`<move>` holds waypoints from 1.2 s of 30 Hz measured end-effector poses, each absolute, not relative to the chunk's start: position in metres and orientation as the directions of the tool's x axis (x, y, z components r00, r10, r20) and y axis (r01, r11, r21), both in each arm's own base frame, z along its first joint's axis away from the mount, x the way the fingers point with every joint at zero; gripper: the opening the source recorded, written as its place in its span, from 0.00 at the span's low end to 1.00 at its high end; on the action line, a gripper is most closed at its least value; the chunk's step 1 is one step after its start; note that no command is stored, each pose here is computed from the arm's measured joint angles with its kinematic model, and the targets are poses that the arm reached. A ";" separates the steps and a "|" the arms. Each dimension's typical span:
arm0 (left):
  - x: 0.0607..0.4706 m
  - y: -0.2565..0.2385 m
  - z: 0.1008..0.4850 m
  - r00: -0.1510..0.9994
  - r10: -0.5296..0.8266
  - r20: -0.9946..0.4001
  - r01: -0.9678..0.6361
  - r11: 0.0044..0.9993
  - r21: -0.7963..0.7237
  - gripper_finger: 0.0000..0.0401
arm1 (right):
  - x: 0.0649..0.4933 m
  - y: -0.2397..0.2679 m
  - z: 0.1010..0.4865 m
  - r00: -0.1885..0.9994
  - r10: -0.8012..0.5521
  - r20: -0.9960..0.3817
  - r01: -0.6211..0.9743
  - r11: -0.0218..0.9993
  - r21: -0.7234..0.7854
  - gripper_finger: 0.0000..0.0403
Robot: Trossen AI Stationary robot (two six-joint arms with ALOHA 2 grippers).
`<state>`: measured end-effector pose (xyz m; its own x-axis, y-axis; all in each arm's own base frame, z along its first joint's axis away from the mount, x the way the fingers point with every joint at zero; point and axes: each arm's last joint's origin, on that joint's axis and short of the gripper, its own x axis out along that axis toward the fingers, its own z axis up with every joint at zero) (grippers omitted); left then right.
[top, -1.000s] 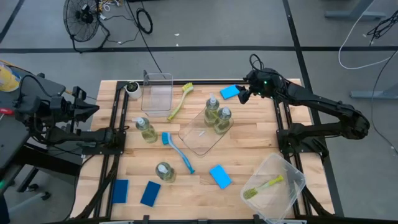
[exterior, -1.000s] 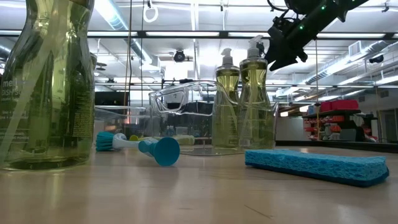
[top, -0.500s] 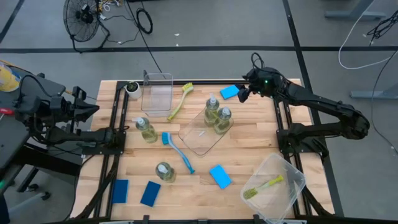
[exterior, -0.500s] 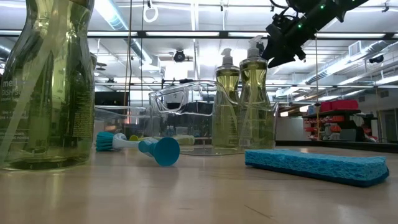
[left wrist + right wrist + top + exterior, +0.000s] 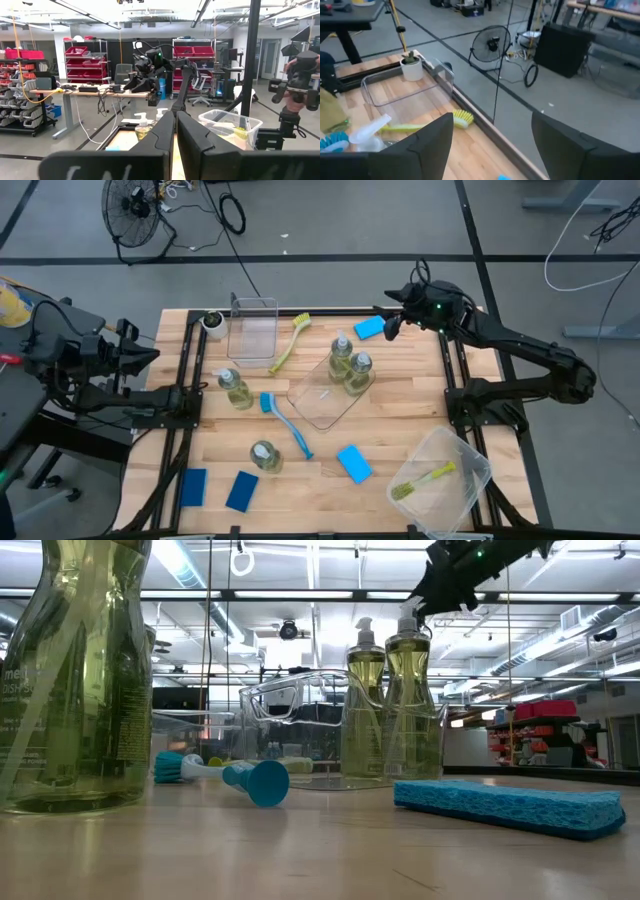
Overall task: Pick & Place Kitchen Sink Supplies
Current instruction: Put the blue sponge into the top transparent bin
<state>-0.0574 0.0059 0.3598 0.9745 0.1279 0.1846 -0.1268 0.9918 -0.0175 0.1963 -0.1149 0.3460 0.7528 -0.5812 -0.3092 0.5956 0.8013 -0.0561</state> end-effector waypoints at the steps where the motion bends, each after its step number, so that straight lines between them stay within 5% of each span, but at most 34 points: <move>1: -0.057 0.006 0.360 0.974 0.128 0.185 -0.127 0.992 -0.018 0.06 | 0.196 -0.114 0.347 0.757 -0.578 -0.305 0.591 0.805 -0.057 0.67; 22: -0.057 0.006 0.360 0.975 0.128 0.185 -0.127 0.992 -0.017 0.06 | 0.171 -0.089 0.361 0.888 -0.360 -0.285 0.360 0.932 -0.055 0.67; 36: -0.057 0.006 0.360 0.974 0.128 0.185 -0.127 0.992 -0.017 0.06 | 0.166 -0.062 0.368 0.971 0.039 -0.237 -0.017 0.995 0.097 0.67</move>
